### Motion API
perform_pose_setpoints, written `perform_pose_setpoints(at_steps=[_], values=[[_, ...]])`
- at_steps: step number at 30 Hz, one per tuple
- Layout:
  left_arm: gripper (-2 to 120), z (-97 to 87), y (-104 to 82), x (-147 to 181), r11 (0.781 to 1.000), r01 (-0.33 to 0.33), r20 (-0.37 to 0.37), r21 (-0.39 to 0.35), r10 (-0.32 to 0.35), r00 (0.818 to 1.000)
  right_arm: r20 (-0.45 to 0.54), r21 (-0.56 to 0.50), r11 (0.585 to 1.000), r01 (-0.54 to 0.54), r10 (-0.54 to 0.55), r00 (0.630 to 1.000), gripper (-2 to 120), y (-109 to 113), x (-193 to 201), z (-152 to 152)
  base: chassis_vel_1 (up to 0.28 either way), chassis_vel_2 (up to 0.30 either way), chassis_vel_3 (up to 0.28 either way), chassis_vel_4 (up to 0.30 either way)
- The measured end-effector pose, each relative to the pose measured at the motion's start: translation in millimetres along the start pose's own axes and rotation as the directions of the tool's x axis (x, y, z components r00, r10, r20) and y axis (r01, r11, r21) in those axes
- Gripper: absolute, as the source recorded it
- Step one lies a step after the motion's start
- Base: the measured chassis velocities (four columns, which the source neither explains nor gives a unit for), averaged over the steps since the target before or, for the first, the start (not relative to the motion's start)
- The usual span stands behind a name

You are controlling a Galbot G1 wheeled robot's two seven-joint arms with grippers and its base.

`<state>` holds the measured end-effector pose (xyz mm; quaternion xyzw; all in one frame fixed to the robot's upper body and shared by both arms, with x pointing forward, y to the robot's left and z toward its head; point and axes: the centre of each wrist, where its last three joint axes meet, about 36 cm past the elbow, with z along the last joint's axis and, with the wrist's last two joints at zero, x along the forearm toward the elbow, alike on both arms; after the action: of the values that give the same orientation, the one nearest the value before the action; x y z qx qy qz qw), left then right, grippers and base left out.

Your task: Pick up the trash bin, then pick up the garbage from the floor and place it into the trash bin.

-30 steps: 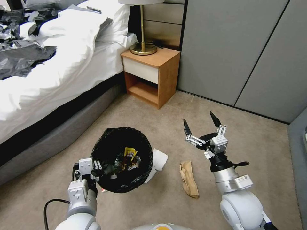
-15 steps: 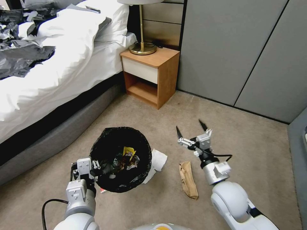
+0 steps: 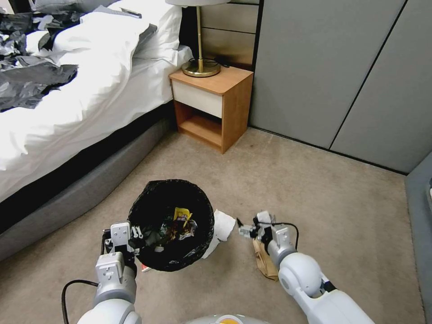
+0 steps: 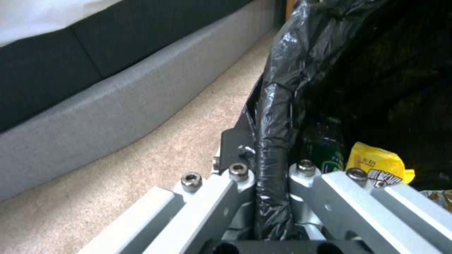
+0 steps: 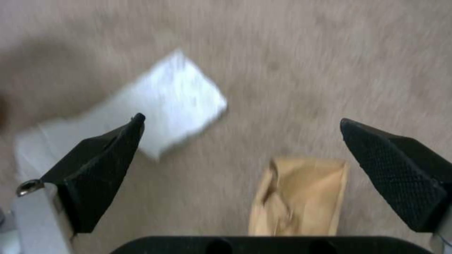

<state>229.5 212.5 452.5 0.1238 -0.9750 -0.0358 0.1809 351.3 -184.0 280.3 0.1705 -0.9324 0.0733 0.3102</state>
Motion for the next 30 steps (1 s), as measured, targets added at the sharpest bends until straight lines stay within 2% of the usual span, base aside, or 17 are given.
perform_pose_setpoints(at_steps=[11, 24, 27, 28, 30], values=[[0, 0.6, -1.3, 0.7, 1.000, 0.000, -0.002, 0.006, 0.000, 1.000, -0.091, 0.053, 0.998, -0.014, 0.019, 0.996, 100, -14.3, -32.0, 46.4, 0.000, 0.000, 0.000, 0.000], [0, 0.0, -1.8, 0.2, 1.000, -0.002, -0.001, 0.006, 0.002, 1.000, -0.105, 0.063, 0.997, -0.042, 0.048, 0.993, 100, -27.6, -34.9, 82.3, 0.000, 0.000, 0.000, 0.000], [0, -0.1, -1.8, 0.1, 1.000, -0.002, -0.001, 0.006, 0.002, 1.000, -0.104, 0.062, 0.997, -0.042, 0.049, 0.993, 90, -27.3, -35.2, 90.0, 0.000, 0.000, 0.000, 0.000], [0, -0.1, -1.8, 0.1, 1.000, -0.002, -0.001, 0.006, 0.002, 1.000, -0.104, 0.062, 0.997, -0.042, 0.049, 0.993, 90, -27.3, -35.2, 90.0, 0.000, 0.000, 0.000, 0.000], [0, -0.1, -1.9, 0.2, 1.000, -0.003, -0.001, 0.006, 0.003, 1.000, -0.102, 0.061, 0.997, -0.041, 0.047, 0.994, 80, -25.1, -35.1, 93.3, 0.000, 0.000, 0.000, 0.000]])
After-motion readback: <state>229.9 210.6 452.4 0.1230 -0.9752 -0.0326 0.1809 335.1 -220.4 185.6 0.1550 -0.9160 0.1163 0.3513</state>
